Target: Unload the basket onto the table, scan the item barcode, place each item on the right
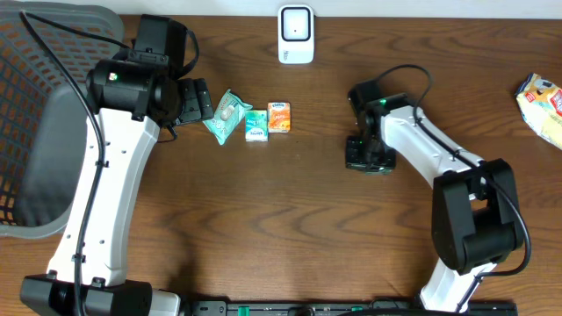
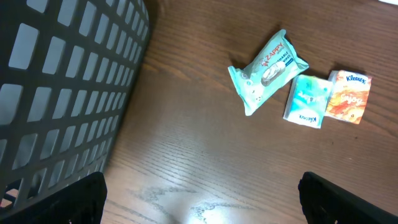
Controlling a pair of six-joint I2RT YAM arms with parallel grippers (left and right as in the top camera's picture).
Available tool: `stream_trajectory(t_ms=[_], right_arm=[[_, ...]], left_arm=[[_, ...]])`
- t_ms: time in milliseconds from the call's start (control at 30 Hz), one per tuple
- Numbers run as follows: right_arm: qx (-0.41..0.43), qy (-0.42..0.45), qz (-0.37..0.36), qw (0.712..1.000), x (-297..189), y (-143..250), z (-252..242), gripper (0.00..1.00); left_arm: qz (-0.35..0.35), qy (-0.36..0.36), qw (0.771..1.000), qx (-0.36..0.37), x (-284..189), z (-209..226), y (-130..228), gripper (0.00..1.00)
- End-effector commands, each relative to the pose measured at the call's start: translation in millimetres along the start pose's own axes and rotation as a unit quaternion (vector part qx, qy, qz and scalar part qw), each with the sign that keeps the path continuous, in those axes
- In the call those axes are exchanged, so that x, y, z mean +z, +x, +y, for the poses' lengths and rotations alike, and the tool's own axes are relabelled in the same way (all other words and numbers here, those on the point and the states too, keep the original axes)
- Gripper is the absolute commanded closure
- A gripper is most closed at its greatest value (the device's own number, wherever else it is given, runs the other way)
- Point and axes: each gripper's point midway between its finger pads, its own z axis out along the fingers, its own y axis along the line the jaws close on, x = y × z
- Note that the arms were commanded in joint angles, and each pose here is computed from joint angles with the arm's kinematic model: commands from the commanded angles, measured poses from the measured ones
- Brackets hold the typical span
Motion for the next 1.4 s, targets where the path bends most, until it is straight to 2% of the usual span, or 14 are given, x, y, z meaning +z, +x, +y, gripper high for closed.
stream_trajectory(t_ms=[0,367,600,767,967,1367], right_arm=[[0.023,0.025,-0.007,0.999,-1.3,-7.2,-18.2,0.99],[0.02,-0.007,-0.061,0.998,-40.0,-25.2,-21.5,0.99],[0.01,-0.117,-0.086,0.989,-56.8,-38.2,17.4,0.99],[0.001,-0.142,-0.137,0.98,-57.5,-63.3,33.7,0.99],[0.027,-0.083,-0.155,0.984,-40.2,-75.7,15.0,0.99],[0.013,-0.071,-0.109,0.991,-7.8,-62.0,21.7,0.99]], left_arm=[[0.0,-0.007,1.0,-0.005,0.3,3.0,0.4,0.02],[0.0,-0.007,1.0,-0.005,0.3,3.0,0.4,0.02],[0.0,-0.007,1.0,-0.005,0.3,2.9,0.5,0.02],[0.0,-0.007,1.0,-0.005,0.3,3.0,0.4,0.02],[0.0,-0.007,1.0,-0.005,0.3,3.0,0.4,0.02],[0.0,-0.007,1.0,-0.005,0.3,2.9,0.5,0.02]])
